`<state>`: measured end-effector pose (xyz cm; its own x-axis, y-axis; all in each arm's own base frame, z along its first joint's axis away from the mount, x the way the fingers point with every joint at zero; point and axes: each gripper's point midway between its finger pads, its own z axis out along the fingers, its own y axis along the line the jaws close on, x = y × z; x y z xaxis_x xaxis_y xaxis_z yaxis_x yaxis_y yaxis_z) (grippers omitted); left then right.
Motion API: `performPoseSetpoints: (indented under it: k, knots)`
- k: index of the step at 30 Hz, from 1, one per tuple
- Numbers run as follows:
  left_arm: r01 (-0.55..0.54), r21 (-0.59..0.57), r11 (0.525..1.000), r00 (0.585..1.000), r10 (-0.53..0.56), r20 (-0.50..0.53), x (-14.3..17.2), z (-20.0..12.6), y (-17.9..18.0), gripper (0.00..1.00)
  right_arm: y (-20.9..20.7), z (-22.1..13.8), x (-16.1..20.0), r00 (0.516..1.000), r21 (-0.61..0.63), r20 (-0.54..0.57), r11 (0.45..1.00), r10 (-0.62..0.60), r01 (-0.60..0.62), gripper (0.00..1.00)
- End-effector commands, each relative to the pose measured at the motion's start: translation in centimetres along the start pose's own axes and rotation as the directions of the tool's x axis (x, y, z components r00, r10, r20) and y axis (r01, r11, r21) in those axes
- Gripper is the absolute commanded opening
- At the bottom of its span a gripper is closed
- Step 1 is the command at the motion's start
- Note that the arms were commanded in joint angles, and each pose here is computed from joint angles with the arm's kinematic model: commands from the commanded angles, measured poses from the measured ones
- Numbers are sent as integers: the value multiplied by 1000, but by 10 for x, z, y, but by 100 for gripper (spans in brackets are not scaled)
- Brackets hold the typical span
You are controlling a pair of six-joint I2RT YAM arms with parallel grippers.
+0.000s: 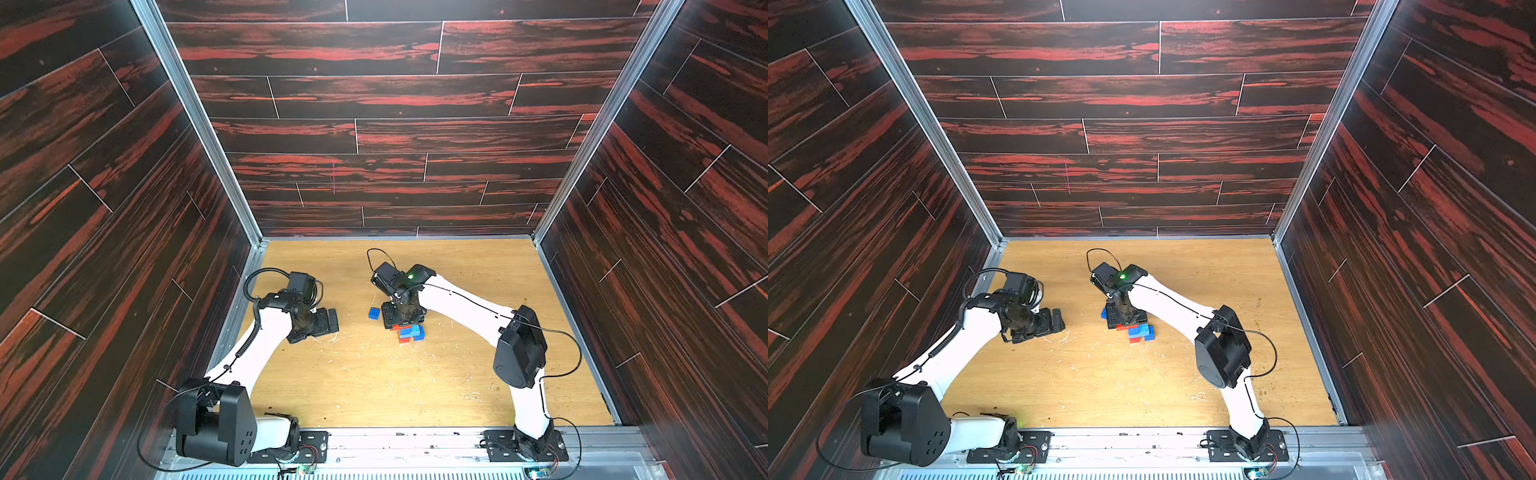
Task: Assemble a giraffe with lego
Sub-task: Assemble the lego brick with the lego brick.
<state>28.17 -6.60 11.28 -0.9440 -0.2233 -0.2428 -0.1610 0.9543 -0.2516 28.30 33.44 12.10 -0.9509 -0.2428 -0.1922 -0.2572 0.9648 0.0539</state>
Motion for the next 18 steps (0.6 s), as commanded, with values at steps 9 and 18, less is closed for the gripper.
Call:
performPoseSetpoints:
  k: [9, 18]
  knots:
    - [-8, 8, 1000, 1000, 9, -23, 5, 1, 0, 100, -6, 22, 10, 998, 24, -62, 1000, 2, -1, 55]
    - [-10, 11, 1000, 1000, 11, -22, 5, 1, -1, 100, -6, 27, 15, 996, 30, -91, 999, -12, 14, 55]
